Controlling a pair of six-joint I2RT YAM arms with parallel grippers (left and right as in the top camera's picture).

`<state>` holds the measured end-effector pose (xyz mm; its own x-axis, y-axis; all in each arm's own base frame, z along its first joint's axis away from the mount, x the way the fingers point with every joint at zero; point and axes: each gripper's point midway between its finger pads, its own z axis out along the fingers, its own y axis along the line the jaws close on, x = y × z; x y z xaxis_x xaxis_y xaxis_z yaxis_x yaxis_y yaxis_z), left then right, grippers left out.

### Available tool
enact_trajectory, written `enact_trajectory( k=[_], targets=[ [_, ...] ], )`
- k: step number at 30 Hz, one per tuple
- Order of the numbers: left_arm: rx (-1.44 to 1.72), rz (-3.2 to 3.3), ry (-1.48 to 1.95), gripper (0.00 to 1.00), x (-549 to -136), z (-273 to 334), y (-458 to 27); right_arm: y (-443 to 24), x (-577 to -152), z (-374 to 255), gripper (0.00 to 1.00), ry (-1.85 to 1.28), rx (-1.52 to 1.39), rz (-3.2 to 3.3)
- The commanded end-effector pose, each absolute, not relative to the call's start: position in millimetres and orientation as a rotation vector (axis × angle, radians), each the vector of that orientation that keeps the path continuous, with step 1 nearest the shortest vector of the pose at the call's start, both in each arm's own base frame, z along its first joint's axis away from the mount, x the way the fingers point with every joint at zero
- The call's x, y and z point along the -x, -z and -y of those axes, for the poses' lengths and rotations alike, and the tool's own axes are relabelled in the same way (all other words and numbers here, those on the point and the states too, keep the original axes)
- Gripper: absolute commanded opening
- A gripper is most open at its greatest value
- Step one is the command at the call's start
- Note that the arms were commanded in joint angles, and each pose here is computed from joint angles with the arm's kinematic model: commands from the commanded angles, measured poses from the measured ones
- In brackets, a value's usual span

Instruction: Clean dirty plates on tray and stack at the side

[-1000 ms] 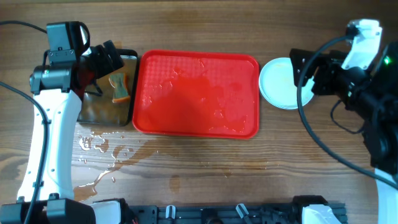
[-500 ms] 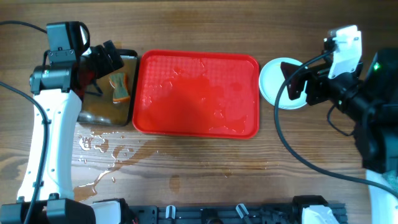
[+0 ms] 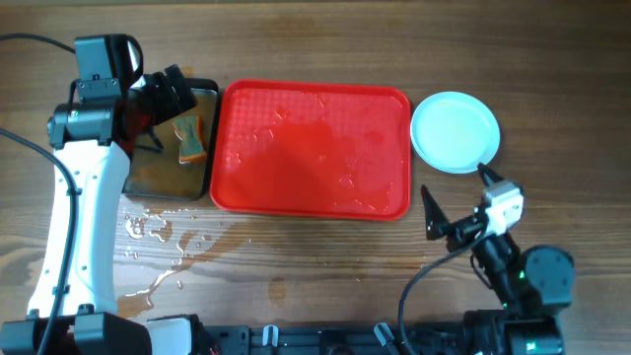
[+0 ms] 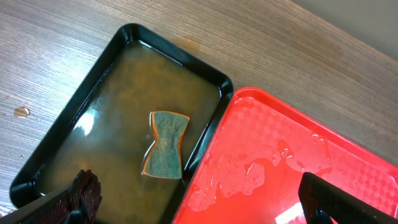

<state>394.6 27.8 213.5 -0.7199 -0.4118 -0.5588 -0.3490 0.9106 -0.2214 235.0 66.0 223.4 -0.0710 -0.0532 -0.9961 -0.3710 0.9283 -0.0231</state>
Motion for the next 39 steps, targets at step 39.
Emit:
enact_trajectory(
  k=[39],
  targets=[
    [0.536,-2.355,0.078,1.0,-367.6,-35.2,-243.0,-175.6,-239.4,-58.3,1.0,-0.146,0.349,-1.532]
  ],
)
